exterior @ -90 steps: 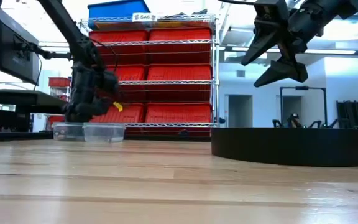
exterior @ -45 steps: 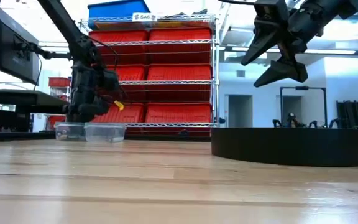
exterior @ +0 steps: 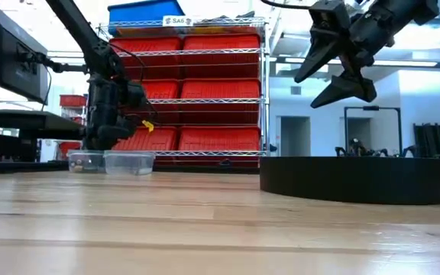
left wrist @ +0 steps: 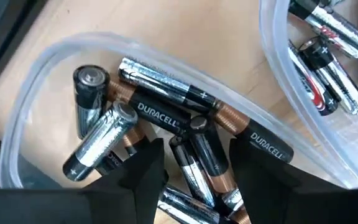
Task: Insert battery
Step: Insert the brown battery into the wall clock
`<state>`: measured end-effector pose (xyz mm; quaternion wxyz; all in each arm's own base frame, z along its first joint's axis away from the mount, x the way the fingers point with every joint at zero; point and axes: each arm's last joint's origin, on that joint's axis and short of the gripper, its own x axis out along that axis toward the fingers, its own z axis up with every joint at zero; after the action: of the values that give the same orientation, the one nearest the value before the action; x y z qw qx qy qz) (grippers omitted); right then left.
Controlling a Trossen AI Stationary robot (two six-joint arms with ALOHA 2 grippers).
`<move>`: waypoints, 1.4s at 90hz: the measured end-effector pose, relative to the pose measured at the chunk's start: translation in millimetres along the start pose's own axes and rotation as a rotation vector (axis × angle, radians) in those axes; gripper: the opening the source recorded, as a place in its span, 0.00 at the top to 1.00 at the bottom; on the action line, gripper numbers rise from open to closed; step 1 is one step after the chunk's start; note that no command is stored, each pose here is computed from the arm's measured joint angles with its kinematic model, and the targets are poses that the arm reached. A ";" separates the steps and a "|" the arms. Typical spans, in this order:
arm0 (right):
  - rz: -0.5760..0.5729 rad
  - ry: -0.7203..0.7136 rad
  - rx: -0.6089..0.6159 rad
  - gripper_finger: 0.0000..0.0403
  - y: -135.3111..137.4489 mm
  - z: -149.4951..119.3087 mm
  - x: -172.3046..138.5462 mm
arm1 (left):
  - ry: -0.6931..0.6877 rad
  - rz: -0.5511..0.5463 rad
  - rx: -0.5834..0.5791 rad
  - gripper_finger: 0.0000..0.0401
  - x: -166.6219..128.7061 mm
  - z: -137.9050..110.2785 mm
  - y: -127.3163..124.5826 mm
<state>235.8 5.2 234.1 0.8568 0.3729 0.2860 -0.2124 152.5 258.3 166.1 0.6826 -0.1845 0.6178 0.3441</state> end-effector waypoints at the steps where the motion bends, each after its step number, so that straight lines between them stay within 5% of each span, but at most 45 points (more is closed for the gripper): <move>1: -0.001 -0.001 0.001 0.31 -0.2 0.2 0.0 | 0.000 -0.001 0.001 0.61 0.0 0.0 0.0; 32: -0.001 -0.001 -0.001 0.31 -0.3 0.3 0.1 | -0.004 -0.014 -0.009 0.74 -0.5 0.4 -1.6; 76: -0.001 -0.001 -0.016 0.31 -0.2 0.3 0.1 | -0.007 -0.044 -0.023 0.77 8.8 -6.7 -5.7; 98: -0.001 -0.001 -0.016 0.31 -0.2 0.3 0.1 | 0.008 -0.045 -0.027 0.88 -2.7 0.2 -2.3; 126: -0.001 -0.001 -0.018 0.31 -0.3 0.3 0.1 | -0.026 -0.030 -0.014 0.88 -25.7 12.1 4.1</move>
<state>235.8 4.8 234.1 0.8601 0.3650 0.2877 -0.2104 158.3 263.1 193.8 0.6946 -0.1940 0.6034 0.3403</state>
